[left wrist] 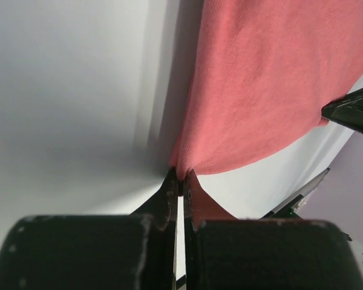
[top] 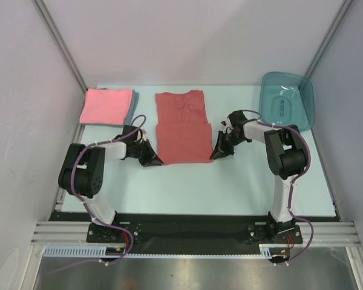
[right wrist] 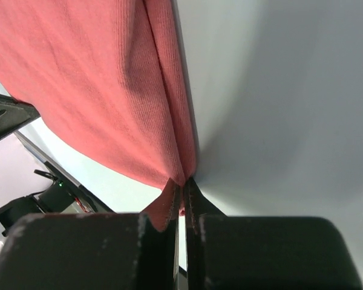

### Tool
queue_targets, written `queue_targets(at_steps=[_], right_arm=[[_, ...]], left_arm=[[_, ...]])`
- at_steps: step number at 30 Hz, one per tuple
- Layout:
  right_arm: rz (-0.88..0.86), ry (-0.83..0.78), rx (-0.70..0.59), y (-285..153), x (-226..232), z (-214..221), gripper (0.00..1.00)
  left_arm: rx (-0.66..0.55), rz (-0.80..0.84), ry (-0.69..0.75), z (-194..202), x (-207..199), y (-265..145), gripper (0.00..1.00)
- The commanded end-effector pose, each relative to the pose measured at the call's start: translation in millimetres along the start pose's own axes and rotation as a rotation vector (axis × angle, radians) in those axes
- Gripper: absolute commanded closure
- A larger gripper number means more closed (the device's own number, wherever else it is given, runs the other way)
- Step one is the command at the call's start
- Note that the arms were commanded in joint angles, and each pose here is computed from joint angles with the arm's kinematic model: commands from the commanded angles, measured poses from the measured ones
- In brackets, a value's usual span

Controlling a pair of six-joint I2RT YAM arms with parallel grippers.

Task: Fold and stack the t-shirts
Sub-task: Fold the tshirt

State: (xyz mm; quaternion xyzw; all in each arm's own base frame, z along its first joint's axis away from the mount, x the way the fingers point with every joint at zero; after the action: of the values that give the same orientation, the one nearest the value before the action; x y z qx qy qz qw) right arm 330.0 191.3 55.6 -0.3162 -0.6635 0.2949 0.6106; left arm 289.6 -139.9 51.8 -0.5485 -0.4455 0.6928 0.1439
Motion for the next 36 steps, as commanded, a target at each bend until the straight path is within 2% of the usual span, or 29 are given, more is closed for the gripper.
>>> queue_targets(at_steps=[1, 13, 18, 22, 29, 30, 34, 35, 36], right_arm=[[0.038, -0.012, 0.017, -0.1, 3.8, 18.9, 1.0], [0.016, 0.008, 0.07, -20.4, 15.8, 103.1, 1.0], [-0.024, 0.002, 0.042, -47.0, 35.9, 131.0, 1.0], [-0.045, 0.003, 0.014, -64.9, 47.0, 137.9, 1.0], [-0.045, -0.022, -0.059, -87.3, 68.9, 103.6, 1.0], [-0.053, -0.039, -0.097, -95.8, 76.9, 88.4, 1.0], [-0.062, -0.058, -0.141, -106.1, 82.5, 44.2, 1.0], [-0.05, -0.043, -0.116, -100.0, 78.7, 34.1, 1.0], [-0.06, -0.072, -0.146, -106.6, 88.6, 19.1, 1.0]], left_arm=[[-0.041, -0.154, 0.044, 14.8, 37.2, -1.8, 1.0], [0.001, -0.165, 0.071, 92.6, 56.9, -42.1, 1.0], [-0.009, -0.093, 0.131, 124.0, 30.8, -66.9, 1.0], [-0.051, -0.073, 0.146, 128.1, 16.2, -89.6, 1.0], [-0.139, -0.086, 0.215, 101.0, -27.7, -119.4, 1.0], [-0.168, -0.061, 0.235, 91.5, -44.2, -126.0, 1.0], [-0.205, -0.08, 0.236, 53.4, -60.9, -129.5, 1.0], [-0.176, -0.085, 0.221, 44.4, -61.7, -120.7, 1.0], [-0.186, -0.074, 0.23, 34.2, -69.4, -124.0, 0.99]])
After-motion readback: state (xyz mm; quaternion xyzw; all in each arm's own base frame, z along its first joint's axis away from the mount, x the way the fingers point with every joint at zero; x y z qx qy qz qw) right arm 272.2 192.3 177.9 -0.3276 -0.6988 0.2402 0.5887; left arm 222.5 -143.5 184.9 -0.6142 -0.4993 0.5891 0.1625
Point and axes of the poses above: each gripper's point midway between its finger pads, its own y axis out along the fingers, its own x axis along the line the jaws close on, z = x × y, the point moved 5 cm from there along -y, back along the fingers, and after that the axes turned 6 degrees about -y, right-handed, at the moved point
